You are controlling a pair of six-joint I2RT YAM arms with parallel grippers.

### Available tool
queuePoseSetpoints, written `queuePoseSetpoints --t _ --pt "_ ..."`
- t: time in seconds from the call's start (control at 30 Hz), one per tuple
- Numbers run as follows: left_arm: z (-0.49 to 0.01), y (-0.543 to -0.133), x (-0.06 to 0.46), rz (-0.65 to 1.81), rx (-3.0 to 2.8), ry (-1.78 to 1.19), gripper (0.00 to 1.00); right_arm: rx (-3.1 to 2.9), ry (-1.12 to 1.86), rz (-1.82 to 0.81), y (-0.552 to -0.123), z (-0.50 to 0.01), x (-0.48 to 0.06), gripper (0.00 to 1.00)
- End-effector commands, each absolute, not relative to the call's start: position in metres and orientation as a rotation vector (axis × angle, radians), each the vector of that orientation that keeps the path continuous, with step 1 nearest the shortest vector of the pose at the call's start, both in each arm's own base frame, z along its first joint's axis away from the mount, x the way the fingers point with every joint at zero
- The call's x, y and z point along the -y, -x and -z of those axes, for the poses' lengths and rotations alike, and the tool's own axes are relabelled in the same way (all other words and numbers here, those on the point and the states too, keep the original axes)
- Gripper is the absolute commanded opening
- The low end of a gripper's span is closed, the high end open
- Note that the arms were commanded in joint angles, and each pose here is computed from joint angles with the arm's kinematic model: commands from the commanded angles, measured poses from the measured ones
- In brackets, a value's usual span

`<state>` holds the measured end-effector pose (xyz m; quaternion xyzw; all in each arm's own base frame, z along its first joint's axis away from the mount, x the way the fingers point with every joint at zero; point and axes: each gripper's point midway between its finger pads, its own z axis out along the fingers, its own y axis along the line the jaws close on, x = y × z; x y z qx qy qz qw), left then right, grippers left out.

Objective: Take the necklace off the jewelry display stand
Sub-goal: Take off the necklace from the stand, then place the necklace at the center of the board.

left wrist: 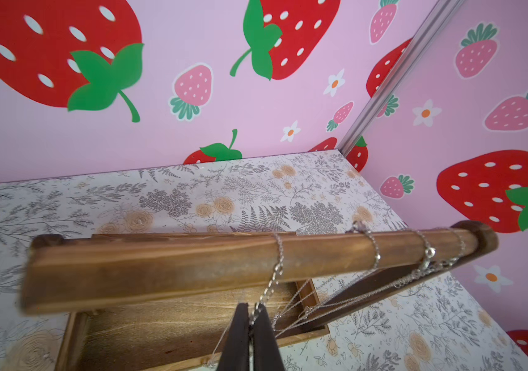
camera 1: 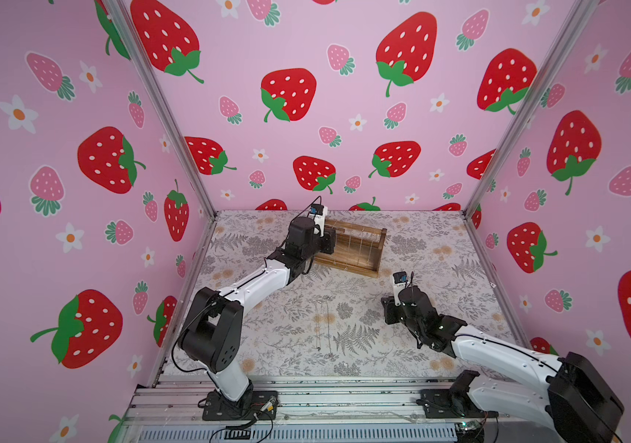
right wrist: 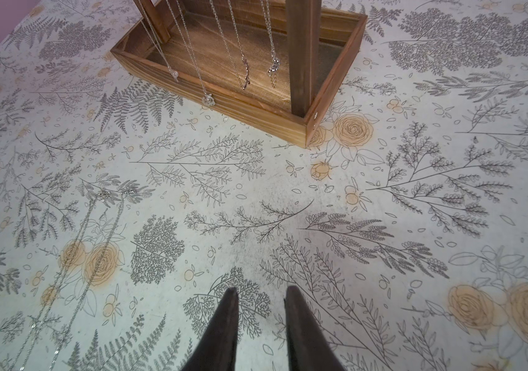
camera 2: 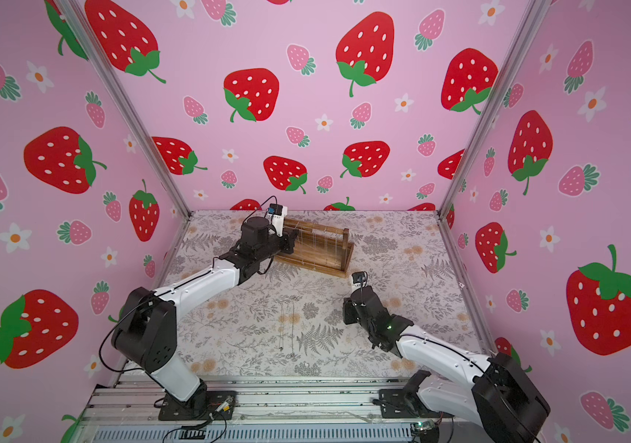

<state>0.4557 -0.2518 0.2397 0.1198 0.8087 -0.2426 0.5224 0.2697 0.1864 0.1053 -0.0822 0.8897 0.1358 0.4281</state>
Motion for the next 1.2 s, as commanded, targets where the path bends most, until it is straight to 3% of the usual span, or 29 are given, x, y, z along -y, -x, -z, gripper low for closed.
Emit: queuePoseSetpoints --t 0.0,0.27,0.3,0.4,0.6,0.8,0.93,1.17 --pt "-0.257 -0.462 0.220 0.390 -1.970 -0.218 0.00 -2.192 0.191 -0.370 -0.275 -0.116 -0.190 0.27" --pt "-0.273 -0.477 0.150 0.060 -2.072 -0.056 0.00 -2.178 0.192 -0.420 -0.273 -0.121 -0.195 0.27" --pt "-0.277 -0.473 0.151 0.098 -2.079 -0.059 0.00 -2.167 0.194 -0.431 -0.271 -0.124 -0.195 0.26" --pt "-0.295 -0.440 0.194 0.563 -2.064 -0.241 0.00 -2.133 0.206 -0.460 -0.267 -0.130 -0.194 0.27" --pt "-0.321 -0.347 0.225 0.951 -2.120 -0.420 0.00 -2.028 0.271 -0.586 -0.250 -0.184 -0.200 0.29" --pt "-0.335 -0.254 0.241 1.228 -2.077 -0.591 0.00 -1.943 0.462 -0.845 -0.204 -0.247 -0.216 0.48" --pt "-0.344 -0.210 0.251 1.346 -2.035 -0.678 0.00 -1.946 0.591 -1.011 -0.174 -0.263 -0.230 0.49" --pt "-0.338 -0.168 0.268 1.523 -1.989 -0.756 0.00 -1.805 0.884 -1.342 -0.114 -0.292 -0.253 0.51"
